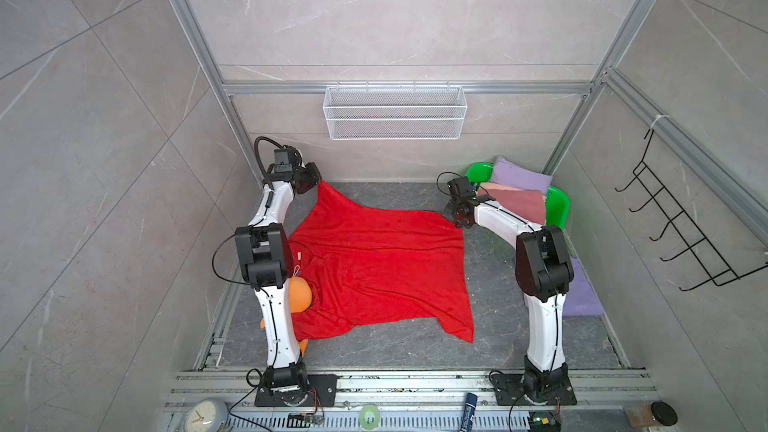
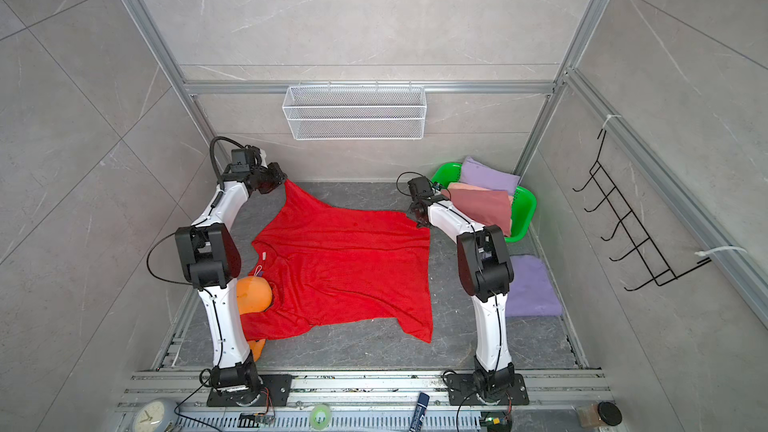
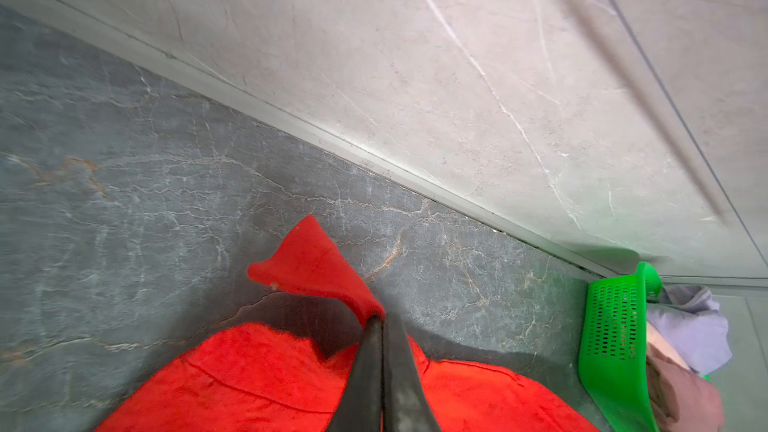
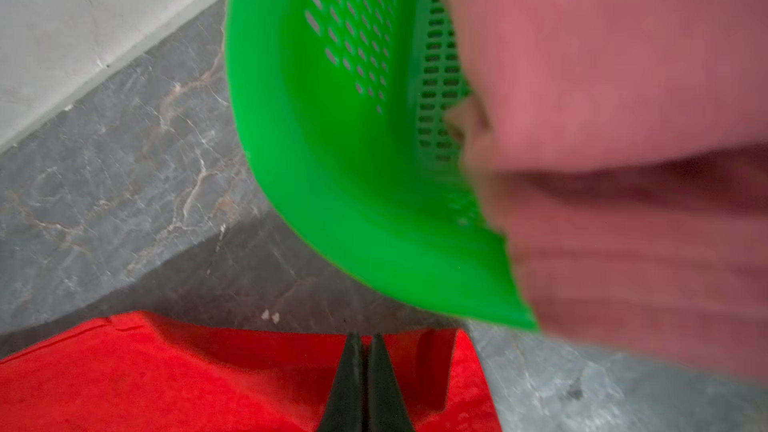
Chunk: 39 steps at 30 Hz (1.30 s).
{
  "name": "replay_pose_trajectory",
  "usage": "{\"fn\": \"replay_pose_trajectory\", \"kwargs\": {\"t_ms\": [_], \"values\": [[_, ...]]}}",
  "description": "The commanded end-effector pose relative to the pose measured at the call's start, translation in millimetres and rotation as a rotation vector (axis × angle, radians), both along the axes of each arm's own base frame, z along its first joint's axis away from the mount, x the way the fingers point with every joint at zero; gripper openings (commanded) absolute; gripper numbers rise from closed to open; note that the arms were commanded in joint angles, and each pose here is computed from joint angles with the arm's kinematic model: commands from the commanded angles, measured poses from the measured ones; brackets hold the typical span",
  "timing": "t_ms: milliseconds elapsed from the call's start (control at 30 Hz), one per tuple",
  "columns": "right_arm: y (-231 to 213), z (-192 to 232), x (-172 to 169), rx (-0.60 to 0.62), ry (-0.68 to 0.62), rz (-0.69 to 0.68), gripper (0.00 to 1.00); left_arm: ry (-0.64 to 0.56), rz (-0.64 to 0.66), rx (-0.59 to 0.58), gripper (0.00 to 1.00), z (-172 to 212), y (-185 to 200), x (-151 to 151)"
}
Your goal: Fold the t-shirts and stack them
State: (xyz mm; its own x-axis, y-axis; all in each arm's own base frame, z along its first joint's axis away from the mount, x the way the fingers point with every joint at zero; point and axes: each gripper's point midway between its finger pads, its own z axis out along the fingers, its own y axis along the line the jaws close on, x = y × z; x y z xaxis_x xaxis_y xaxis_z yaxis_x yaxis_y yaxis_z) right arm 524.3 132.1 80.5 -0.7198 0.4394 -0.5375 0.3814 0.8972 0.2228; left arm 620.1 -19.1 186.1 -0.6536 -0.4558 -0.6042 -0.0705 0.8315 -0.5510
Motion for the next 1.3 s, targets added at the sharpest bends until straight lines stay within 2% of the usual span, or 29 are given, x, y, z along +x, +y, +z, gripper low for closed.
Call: {"fn": "replay_pose_trajectory", "kwargs": {"t_ms": [0,233,367,500,667,767,800,833,867,900,1033,1267], "values": [[-2.0,45.9,6.1,-0.008,-0.119,0.007,0.0,-0.111,-0.023,0.084,0.0,47.1,4.0,-10.6],[-8.2,70.6,-9.9,-0.018,-0.173,0.026,0.0,-0.1,-0.003,0.18,0.0,53.8,13.5,-54.5],[-13.9,73.5,-28.0,-0.035,-0.159,0.046,0.0,-0.065,0.02,0.251,0.0,50.0,21.7,-87.1],[-16.8,59.3,-52.2,-0.032,-0.106,0.07,0.0,0.012,0.056,0.323,0.0,33.5,32.3,-129.8],[-32.6,50.2,-90.7,-0.062,-0.044,0.059,0.0,0.126,0.157,0.328,0.0,10.3,40.2,-196.8],[-48.5,65.5,-120.1,-0.072,-0.086,-0.01,0.1,0.188,0.219,0.361,0.0,4.0,37.9,-235.6],[-53.4,72.9,-127.9,-0.049,-0.128,-0.045,0.27,0.192,0.249,0.389,0.12,6.4,39.2,-245.4],[-60.2,82.0,-132.5,-0.04,-0.175,-0.089,0.49,0.18,0.254,0.394,0.31,10.9,38.0,-250.4],[-62.8,88.6,-134.0,-0.03,-0.208,-0.107,0.56,0.163,0.261,0.398,0.4,16.4,37.9,-252.4],[-64.5,96.0,-132.6,-0.03,-0.233,-0.112,0.59,0.134,0.272,0.404,0.41,24.7,38.9,-251.9],[-53.4,99.5,-120.5,-0.045,-0.166,-0.058,0.6,0.078,0.27,0.42,0.43,45.4,39.9,-235.2],[-3.2,71.2,-107.2,0.096,-0.116,0.025,0.59,0.225,0.146,0.33,0.43,1.2,13.8,-210.0]]}}
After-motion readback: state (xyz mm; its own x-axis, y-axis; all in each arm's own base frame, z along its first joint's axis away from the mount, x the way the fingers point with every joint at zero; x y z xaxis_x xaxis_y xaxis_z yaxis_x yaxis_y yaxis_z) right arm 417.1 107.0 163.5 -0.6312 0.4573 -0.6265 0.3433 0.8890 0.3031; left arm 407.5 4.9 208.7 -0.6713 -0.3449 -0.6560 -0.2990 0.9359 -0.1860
